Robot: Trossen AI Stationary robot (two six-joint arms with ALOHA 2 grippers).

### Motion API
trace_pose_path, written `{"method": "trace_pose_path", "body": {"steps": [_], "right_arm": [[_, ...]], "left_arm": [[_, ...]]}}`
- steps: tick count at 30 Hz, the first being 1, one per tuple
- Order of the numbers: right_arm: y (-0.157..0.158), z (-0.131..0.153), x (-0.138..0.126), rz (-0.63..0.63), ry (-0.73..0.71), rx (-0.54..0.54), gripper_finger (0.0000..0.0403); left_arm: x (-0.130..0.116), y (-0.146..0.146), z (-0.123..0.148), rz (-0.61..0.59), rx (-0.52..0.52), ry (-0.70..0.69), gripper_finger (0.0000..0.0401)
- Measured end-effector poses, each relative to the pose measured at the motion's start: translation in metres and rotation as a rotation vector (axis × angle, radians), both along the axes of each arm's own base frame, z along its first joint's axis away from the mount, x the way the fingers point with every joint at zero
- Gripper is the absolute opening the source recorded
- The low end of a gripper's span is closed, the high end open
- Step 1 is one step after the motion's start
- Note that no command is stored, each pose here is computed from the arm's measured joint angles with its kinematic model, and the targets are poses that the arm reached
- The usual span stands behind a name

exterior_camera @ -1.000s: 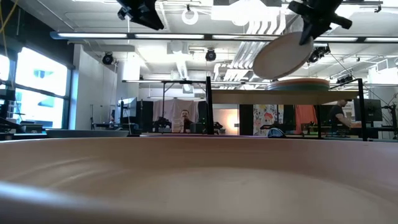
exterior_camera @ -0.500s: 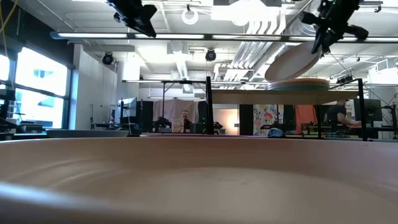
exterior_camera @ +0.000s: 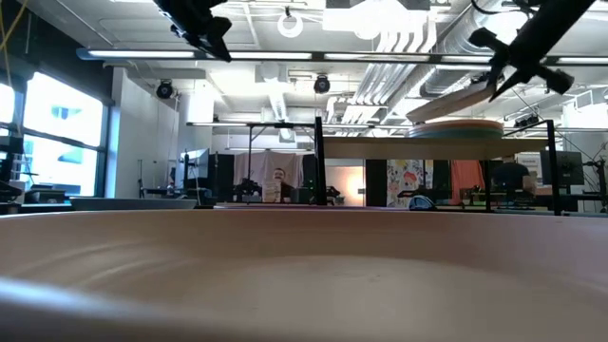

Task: Place and stack plates onto a shelf
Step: Stack the gray plate on top of the light orange plate on the shelf

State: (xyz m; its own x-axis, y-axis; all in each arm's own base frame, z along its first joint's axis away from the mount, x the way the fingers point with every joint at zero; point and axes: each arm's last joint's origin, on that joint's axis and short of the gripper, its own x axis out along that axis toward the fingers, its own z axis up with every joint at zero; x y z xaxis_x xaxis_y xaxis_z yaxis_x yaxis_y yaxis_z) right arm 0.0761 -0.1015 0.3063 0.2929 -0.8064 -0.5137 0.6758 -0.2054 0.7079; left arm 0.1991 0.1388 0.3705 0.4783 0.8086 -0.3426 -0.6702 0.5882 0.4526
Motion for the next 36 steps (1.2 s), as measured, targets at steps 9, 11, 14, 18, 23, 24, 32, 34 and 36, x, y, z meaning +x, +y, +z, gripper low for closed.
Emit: {"method": "trace_pose_path", "body": {"steps": [9,11,14,18,23,24,32,34,36], "right_arm": [[-0.001,-0.016,0.004,-0.058,-0.144,0.005,0.0016],[-0.001,-0.017,0.004,-0.074,-0.170,0.015,0.0016],[-0.001,-0.017,0.004,-0.094,-0.199,0.030,0.0016],[0.000,-0.019,0.004,-0.113,-0.214,0.057,0.0016],[0.002,-0.024,0.002,-0.125,-0.194,0.108,0.0016],[0.001,-0.024,0.003,-0.124,-0.192,0.113,0.0016],[-0.006,-0.031,0.011,-0.106,-0.157,0.168,0.0016],[-0.008,-0.033,0.012,-0.108,-0.146,0.176,0.0016],[-0.008,-0.033,0.012,-0.106,-0.144,0.175,0.0016]], "left_arm": [[-0.006,0.008,0.000,0.040,-0.001,0.000,0.0106],[-0.007,0.009,0.000,0.046,0.000,0.000,0.0106],[-0.008,0.011,0.000,0.056,-0.001,0.000,0.0106],[-0.010,0.013,0.000,0.053,-0.006,-0.003,0.0106],[-0.011,0.015,0.000,0.031,-0.018,-0.012,0.0103],[-0.011,0.016,0.000,0.033,-0.018,-0.012,0.0103],[-0.013,0.018,0.000,0.046,-0.018,-0.012,0.0101],[-0.013,0.018,0.000,0.046,-0.018,-0.012,0.0101],[-0.013,0.018,-0.001,0.045,-0.020,-0.010,0.0101]]}}
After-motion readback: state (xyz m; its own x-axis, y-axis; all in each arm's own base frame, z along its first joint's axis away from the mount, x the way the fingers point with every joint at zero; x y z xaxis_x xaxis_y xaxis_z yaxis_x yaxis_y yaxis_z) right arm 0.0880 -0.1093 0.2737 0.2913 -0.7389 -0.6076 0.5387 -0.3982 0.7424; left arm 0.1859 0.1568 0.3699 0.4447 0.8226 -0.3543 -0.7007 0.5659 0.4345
